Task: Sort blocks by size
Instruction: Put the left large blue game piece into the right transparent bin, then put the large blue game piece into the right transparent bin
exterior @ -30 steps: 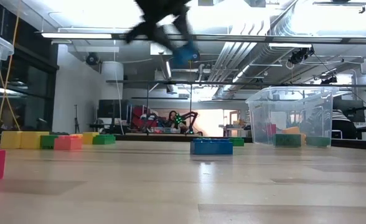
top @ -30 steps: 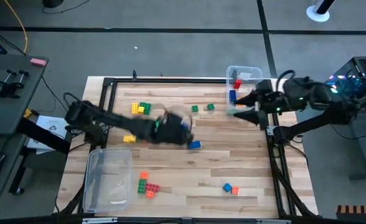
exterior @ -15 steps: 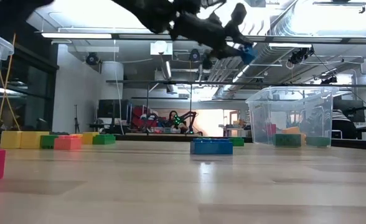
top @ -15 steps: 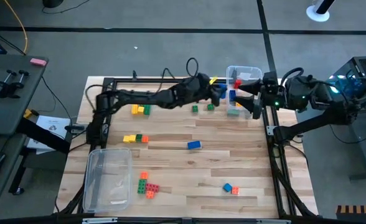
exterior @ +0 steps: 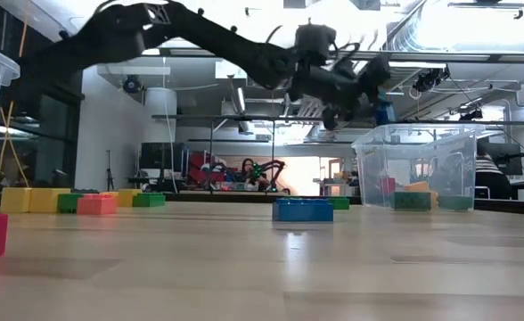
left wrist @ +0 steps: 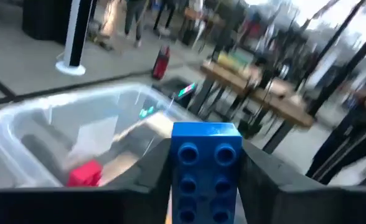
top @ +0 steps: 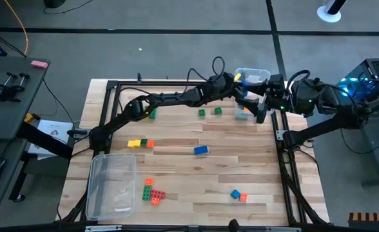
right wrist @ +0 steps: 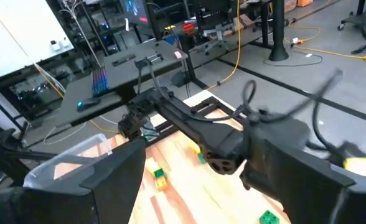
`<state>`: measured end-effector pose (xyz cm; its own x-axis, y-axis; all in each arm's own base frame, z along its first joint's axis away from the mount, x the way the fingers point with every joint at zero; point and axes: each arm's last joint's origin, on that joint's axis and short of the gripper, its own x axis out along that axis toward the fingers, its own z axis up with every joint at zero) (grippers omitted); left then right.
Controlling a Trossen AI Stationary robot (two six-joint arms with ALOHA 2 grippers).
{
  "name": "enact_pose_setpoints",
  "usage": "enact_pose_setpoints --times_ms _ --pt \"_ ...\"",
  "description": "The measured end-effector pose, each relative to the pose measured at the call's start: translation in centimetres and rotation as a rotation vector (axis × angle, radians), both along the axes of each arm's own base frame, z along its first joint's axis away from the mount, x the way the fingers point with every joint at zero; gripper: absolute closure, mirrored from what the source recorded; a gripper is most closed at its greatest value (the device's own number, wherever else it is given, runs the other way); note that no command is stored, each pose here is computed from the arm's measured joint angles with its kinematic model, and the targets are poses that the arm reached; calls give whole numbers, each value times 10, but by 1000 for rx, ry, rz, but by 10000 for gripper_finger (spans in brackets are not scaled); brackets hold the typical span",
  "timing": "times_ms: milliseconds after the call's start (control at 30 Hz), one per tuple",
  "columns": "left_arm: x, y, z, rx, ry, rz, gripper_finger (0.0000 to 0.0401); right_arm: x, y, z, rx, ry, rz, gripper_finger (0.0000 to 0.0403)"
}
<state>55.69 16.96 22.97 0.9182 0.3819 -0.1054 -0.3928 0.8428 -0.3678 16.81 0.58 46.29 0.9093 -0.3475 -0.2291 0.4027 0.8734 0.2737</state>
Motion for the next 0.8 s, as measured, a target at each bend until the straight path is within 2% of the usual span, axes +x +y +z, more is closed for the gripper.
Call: enact_pose_setpoints --times_ms 167,300,400,467,567,633,700,800 --pt "0 -2 13 59 111 -41 138 -1 0 -1 -17 13 4 85" --pt "-16 -7 29 -68 271 -186 86 -1 0 0 -32 17 7 85" --pt "-35 -19 48 -184 389 -349 80 0 0 1 -39 9 8 85" --pt "-50 -39 61 -195 496 -440 82 1 0 1 -37 1 8 85" --pt "-68 -87 72 -151 651 -555 88 5 0 1 -37 -3 5 85" --pt "-79 -122 74 -71 726 -598 91 8 1 0 -31 1 4 85" --pt "-92 -155 69 6 768 -635 91 13 1 -2 -12 6 -1 85" --pt "-112 -196 41 79 784 -670 92 20 2 -6 17 16 -9 85"
